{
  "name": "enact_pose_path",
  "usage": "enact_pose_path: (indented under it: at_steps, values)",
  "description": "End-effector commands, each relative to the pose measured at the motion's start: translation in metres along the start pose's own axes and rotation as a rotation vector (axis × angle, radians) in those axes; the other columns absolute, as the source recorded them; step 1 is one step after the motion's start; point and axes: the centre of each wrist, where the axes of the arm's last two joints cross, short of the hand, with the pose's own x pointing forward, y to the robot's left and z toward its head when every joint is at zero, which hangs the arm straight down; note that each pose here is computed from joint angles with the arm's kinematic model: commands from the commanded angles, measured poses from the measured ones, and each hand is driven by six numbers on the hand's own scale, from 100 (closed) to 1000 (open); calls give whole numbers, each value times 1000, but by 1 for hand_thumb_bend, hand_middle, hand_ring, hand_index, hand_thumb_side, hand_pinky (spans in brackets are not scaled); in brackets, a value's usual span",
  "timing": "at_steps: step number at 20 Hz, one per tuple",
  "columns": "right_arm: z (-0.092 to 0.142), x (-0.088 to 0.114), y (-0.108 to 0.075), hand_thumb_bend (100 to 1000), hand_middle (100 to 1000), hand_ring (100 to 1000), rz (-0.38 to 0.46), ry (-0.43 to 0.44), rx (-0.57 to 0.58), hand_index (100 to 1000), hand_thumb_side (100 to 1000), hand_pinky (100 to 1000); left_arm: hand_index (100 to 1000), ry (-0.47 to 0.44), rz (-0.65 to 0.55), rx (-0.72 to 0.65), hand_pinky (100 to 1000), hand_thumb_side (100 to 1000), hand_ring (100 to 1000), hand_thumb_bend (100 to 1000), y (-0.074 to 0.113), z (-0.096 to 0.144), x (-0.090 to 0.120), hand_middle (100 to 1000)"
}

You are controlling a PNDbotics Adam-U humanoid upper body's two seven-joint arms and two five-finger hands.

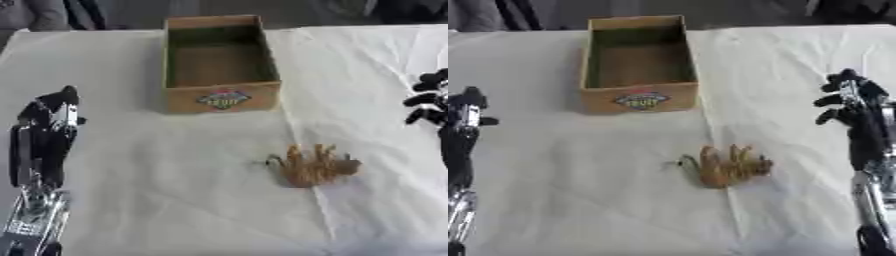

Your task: Pick up objects on the table and place them in the box.

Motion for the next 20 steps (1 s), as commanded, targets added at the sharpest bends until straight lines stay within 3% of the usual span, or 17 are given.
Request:
enact_pose_path:
  at_steps: [1, 11, 14, 20]
  values:
    - [-3, 9, -3, 100, 560, 523, 14, -36, 6, 667, 616, 334, 607, -26, -6, -6, 541, 494, 765, 341, 1, -3, 6, 495]
    - [-4, 12, -6, 100, 570, 532, 43, -48, 28, 673, 599, 340, 608, -27, -7, -7, 541, 493, 766, 341, 1, -3, 6, 495]
    - [-4, 15, -9, 100, 594, 559, 93, -72, 68, 685, 555, 355, 608, -28, -8, -8, 541, 494, 766, 341, 1, -3, 6, 495]
    - [-5, 28, -18, 100, 662, 639, 278, -145, 231, 728, 451, 395, 608, -29, -10, -13, 541, 494, 766, 341, 1, -3, 6, 495]
